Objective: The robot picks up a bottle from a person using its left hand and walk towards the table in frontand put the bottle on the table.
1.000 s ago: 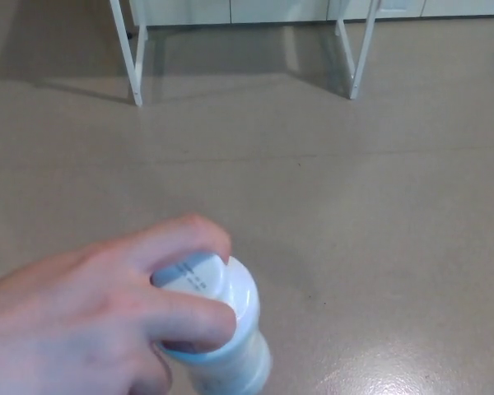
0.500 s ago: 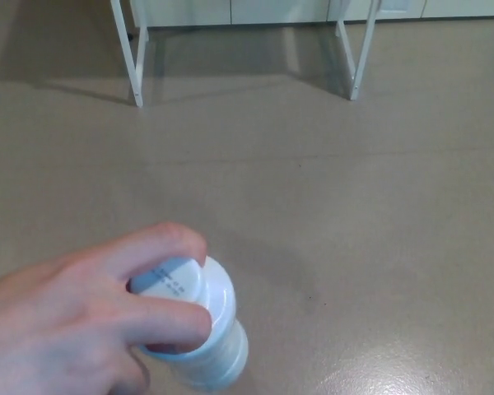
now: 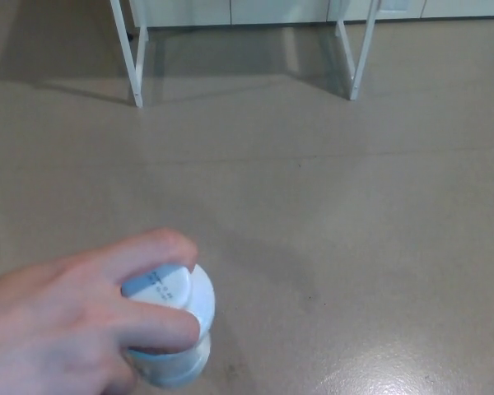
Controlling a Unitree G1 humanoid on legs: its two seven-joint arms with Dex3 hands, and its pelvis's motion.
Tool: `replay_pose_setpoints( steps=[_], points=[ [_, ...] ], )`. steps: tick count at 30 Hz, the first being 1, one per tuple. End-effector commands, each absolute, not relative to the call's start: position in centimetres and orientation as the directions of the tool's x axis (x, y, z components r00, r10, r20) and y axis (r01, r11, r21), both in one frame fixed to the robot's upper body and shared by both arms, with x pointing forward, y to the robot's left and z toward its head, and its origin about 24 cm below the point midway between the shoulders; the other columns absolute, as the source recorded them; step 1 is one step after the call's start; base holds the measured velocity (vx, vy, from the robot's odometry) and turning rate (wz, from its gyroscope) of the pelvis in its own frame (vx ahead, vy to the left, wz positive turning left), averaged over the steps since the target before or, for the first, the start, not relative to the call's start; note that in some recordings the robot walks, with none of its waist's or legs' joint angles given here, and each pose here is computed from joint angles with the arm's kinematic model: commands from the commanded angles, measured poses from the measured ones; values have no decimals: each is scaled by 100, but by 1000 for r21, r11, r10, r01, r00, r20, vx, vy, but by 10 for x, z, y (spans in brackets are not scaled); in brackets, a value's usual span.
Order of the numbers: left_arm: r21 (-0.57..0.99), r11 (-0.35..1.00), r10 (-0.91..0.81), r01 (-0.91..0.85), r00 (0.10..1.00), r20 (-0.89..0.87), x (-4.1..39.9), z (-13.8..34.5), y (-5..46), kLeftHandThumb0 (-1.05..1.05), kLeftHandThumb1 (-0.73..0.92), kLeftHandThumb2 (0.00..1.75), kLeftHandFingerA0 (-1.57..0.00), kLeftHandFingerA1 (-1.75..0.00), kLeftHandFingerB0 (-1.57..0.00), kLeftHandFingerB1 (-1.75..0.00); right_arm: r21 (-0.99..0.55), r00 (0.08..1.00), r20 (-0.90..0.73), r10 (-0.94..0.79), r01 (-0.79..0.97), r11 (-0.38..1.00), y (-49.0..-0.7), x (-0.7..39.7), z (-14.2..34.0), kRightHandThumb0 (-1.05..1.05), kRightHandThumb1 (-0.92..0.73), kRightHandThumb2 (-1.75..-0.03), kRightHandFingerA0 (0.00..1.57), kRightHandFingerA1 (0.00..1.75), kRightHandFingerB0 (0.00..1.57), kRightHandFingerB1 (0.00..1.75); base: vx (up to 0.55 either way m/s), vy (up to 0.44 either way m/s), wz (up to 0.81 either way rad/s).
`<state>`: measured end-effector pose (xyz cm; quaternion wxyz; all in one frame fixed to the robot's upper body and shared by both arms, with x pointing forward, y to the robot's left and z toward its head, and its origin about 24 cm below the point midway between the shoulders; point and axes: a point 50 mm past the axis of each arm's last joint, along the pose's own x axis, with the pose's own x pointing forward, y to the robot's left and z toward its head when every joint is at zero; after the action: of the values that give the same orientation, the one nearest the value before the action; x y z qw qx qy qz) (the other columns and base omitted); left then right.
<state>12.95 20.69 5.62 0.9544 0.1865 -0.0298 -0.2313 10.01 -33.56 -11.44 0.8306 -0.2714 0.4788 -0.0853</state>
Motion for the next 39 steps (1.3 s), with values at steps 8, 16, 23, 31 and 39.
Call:
replay_pose_setpoints(
  steps=[8,16,23,31,39],
  points=[
    [311,599,-792,738,602,96,86,138,146,-65,43,54,-9,-32,0,-16,-545,537,-749,-387,-168,821,-343,105,-108,-34,-68,-60,70,53,60,45,0,0,0],
    [263,611,-788,747,607,106,106,126,139,-71,45,77,-11,-26,0,-2,-532,517,-774,-365,-220,818,-336,109,-113,-35,-66,-60,73,51,62,44,0,0,0],
    [201,628,-777,752,618,116,131,114,123,-69,42,75,-39,-55,0,-4,-529,527,-793,-305,-349,774,-325,118,-116,-35,-67,-60,66,50,57,44,0,0,0],
    [193,610,-789,768,610,67,150,106,96,-62,48,55,-44,-47,0,-24,-523,520,-801,-297,-368,768,-319,122,-119,-36,-68,-60,65,46,55,41,0,0,0],
    [213,647,-754,732,656,33,175,100,93,-69,44,77,-17,-48,-4,-27,-515,541,-796,-270,-374,771,-311,142,-117,-38,-67,-60,63,46,53,40,0,0,0]
  ],
)
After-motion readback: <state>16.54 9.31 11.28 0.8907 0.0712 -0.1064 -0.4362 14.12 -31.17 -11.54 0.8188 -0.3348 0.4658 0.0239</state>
